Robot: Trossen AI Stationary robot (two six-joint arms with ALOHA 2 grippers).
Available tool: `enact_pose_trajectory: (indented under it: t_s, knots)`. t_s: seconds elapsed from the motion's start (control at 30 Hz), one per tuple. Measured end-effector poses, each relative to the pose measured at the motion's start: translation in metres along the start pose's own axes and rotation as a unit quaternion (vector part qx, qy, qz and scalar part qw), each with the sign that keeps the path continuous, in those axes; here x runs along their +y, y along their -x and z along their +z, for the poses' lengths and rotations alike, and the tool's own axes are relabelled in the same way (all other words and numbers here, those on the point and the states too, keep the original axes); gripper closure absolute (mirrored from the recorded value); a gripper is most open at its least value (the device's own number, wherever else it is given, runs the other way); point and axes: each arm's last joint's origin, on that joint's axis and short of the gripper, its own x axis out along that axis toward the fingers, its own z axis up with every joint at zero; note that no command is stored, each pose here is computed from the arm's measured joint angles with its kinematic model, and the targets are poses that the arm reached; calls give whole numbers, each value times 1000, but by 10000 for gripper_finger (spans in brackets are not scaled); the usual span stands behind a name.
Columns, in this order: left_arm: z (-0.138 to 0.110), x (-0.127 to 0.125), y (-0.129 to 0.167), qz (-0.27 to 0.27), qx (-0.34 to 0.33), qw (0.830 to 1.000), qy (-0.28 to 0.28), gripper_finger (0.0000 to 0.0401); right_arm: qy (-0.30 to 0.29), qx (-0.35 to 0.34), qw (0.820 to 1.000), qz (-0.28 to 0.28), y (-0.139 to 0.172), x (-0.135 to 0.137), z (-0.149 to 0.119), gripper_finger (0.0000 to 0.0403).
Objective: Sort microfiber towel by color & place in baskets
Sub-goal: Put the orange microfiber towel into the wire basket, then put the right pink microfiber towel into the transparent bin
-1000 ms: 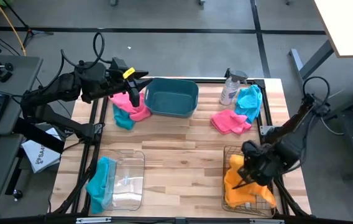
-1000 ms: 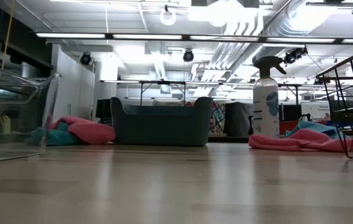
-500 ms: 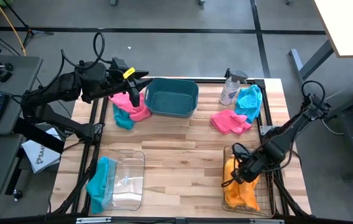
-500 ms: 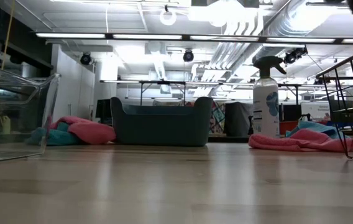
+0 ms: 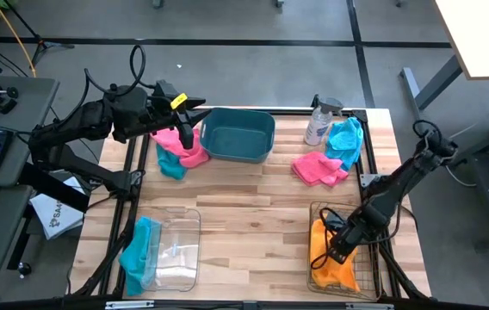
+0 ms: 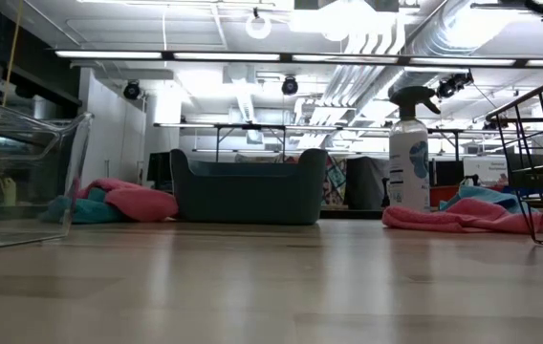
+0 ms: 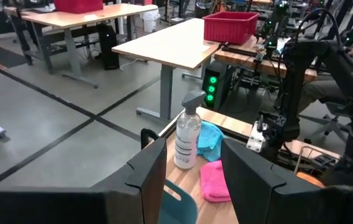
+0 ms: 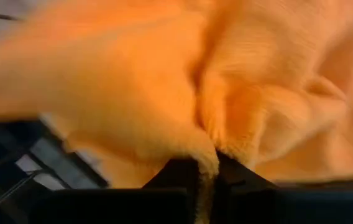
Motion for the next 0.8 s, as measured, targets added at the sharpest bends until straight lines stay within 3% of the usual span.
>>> enact_pose_trajectory:
  t_s: [0.1,0.23,0.5,0.6,0.7,0.8]
  knots:
    - [0,0,0,0,1,1000,-1,259,-5,40,999,-3,-5,-4,0,360]
    - [-1,0,0,1,5,1000,-3,259,29,57,998,13,3,3,-1,283]
    - [-6,1,0,6,27,1000,-14,259,127,114,985,20,66,23,-12,138]
    - [-6,1,0,7,28,999,-14,259,142,69,987,17,98,27,-8,116]
    - [-6,1,0,7,29,999,-15,259,135,-33,990,-11,125,25,6,111]
    - [-6,1,0,7,29,999,-10,259,68,-166,981,-74,143,14,32,110]
